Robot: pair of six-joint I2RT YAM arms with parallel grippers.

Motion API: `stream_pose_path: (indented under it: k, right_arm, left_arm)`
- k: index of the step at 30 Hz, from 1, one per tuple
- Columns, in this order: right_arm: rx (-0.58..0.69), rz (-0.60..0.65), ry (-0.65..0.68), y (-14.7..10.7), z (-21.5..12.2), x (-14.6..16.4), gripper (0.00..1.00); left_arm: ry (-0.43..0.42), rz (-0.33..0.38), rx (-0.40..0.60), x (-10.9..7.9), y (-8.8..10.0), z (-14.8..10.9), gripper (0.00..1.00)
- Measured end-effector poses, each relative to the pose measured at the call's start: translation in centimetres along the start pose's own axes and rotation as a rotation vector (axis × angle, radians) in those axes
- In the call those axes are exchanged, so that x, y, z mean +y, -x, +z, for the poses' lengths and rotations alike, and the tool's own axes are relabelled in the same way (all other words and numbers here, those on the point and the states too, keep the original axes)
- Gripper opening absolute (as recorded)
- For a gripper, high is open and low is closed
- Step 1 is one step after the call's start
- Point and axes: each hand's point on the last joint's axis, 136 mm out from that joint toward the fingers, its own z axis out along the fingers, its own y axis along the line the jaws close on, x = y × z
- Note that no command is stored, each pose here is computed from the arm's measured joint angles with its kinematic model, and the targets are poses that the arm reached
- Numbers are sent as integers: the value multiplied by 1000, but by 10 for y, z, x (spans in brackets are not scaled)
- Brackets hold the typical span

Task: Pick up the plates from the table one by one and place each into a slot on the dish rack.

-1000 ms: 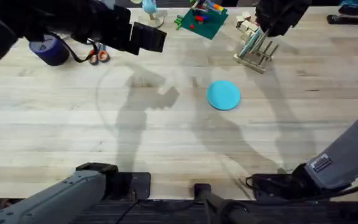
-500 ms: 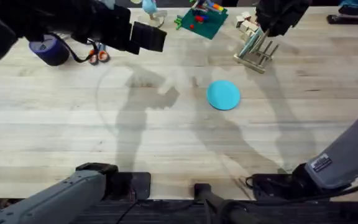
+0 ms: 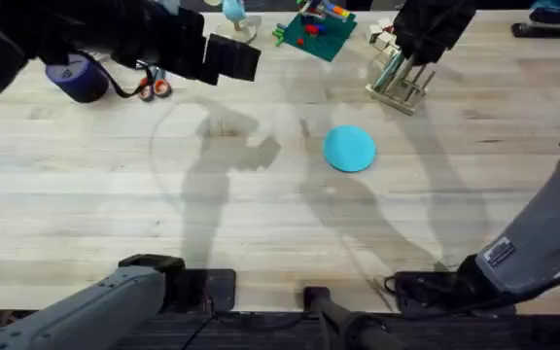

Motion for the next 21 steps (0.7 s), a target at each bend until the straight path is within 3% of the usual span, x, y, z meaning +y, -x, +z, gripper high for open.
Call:
stream_pose_path:
  k: [8,15,21]
  right_arm:
    - [0,0,0,0,0,0,33]
    - [0,-3,0,0,0,0,137]
    - [0,-3,0,0,0,0,148]
  left_arm:
    - [0,0,0,0,0,0,995]
    - [0,0,0,0,0,0,995]
    - [0,0,0,0,0,0,995]
